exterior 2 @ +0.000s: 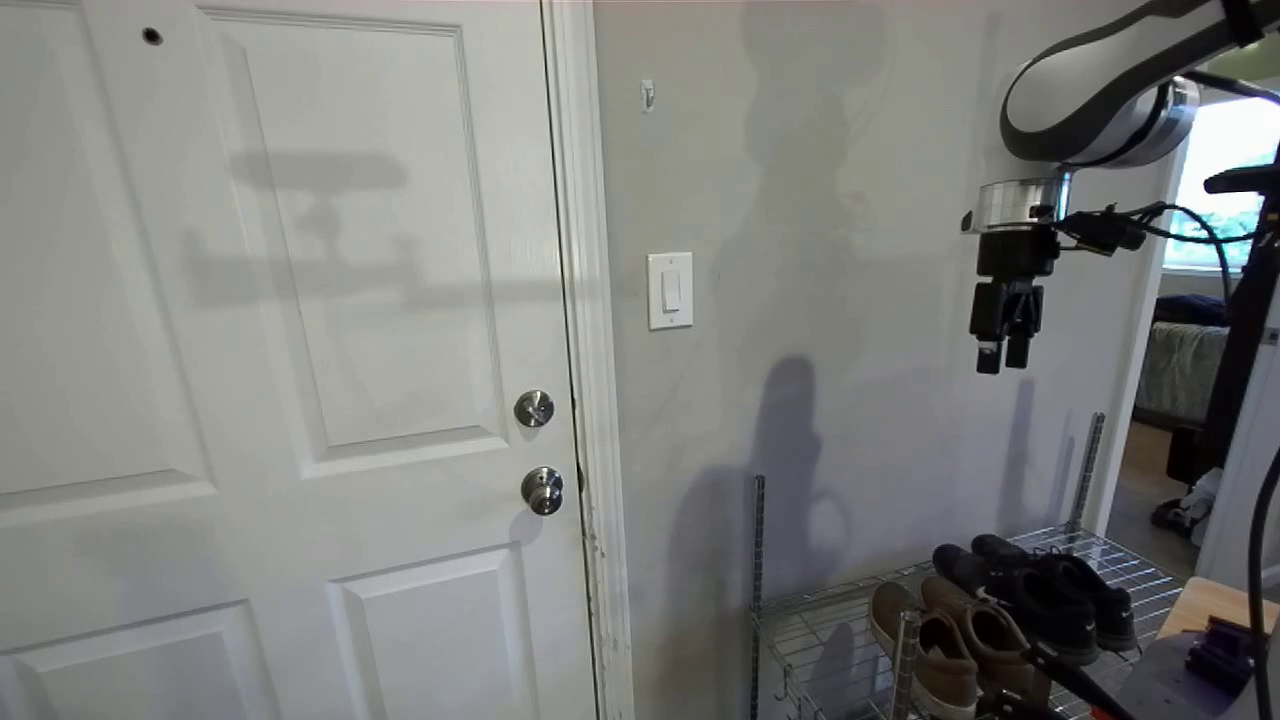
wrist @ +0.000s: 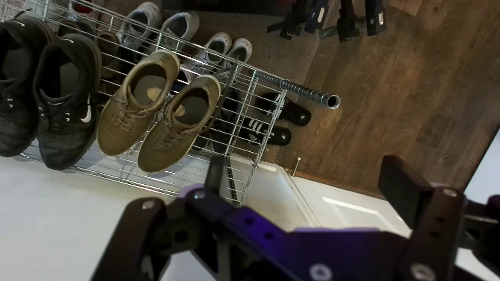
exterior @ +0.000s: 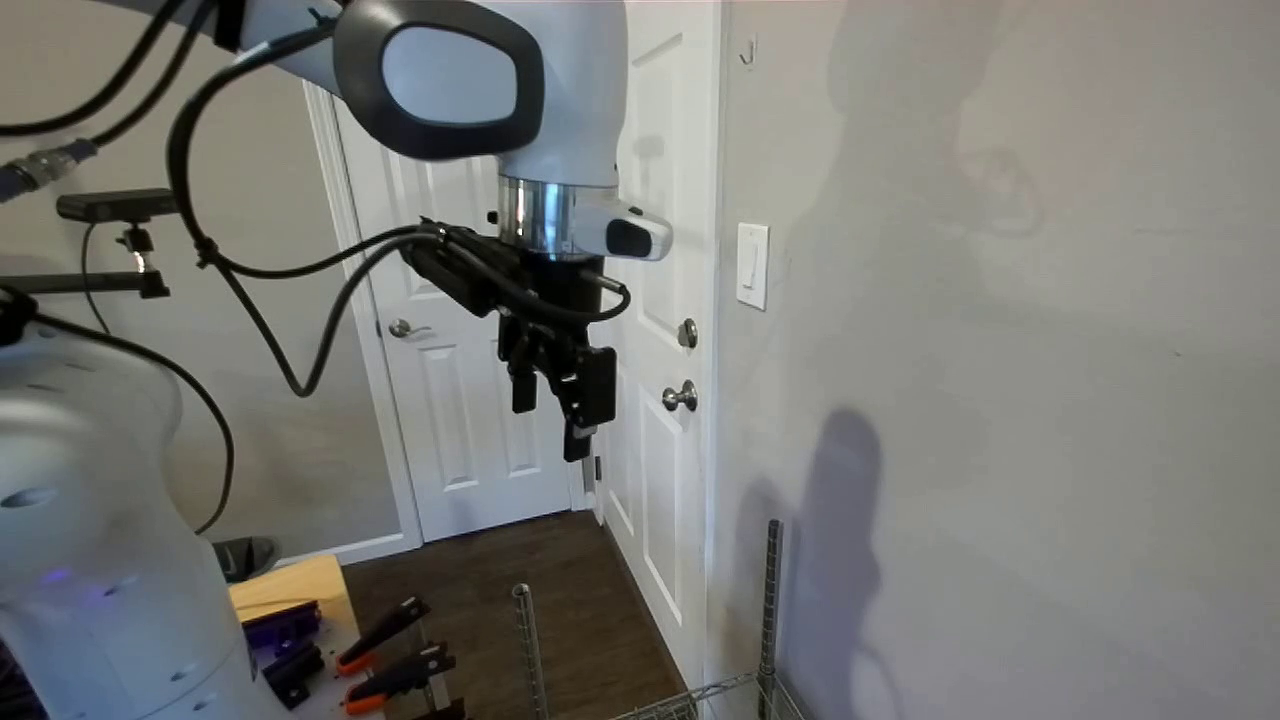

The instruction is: Turn off the light

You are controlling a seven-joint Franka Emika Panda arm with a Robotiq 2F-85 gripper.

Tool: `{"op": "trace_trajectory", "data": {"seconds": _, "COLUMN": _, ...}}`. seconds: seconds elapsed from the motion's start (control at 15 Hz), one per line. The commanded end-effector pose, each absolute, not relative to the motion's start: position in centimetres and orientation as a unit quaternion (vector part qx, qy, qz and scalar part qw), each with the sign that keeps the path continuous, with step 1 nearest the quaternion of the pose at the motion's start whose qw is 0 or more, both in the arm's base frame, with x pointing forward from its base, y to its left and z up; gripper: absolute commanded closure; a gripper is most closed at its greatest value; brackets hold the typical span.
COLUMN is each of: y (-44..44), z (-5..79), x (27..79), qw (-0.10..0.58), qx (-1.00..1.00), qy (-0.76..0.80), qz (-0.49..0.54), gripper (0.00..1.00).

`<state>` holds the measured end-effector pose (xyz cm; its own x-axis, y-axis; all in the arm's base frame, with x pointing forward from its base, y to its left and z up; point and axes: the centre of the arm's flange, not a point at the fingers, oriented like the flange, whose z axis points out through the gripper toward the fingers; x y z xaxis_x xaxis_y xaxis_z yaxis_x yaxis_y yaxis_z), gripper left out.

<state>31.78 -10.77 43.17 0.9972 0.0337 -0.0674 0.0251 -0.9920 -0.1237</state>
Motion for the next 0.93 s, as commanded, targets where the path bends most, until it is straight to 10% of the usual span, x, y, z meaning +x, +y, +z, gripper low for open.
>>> {"op": "trace_trajectory", "data": {"seconds": 0.0, "y": -10.8, "z": 43.2, "x": 31.8, "qw": 0.062, "qx": -0.997, "qy": -0.015, "qz": 0.035, "gripper": 0.0}}
{"op": "trace_trajectory", "data": {"seconds": 0.87, "y": -7.5, "z": 40.2, "x": 32.7, "qw": 0.093, "qx": -0.989, "qy": -0.064, "qz": 0.093, "gripper": 0.0}}
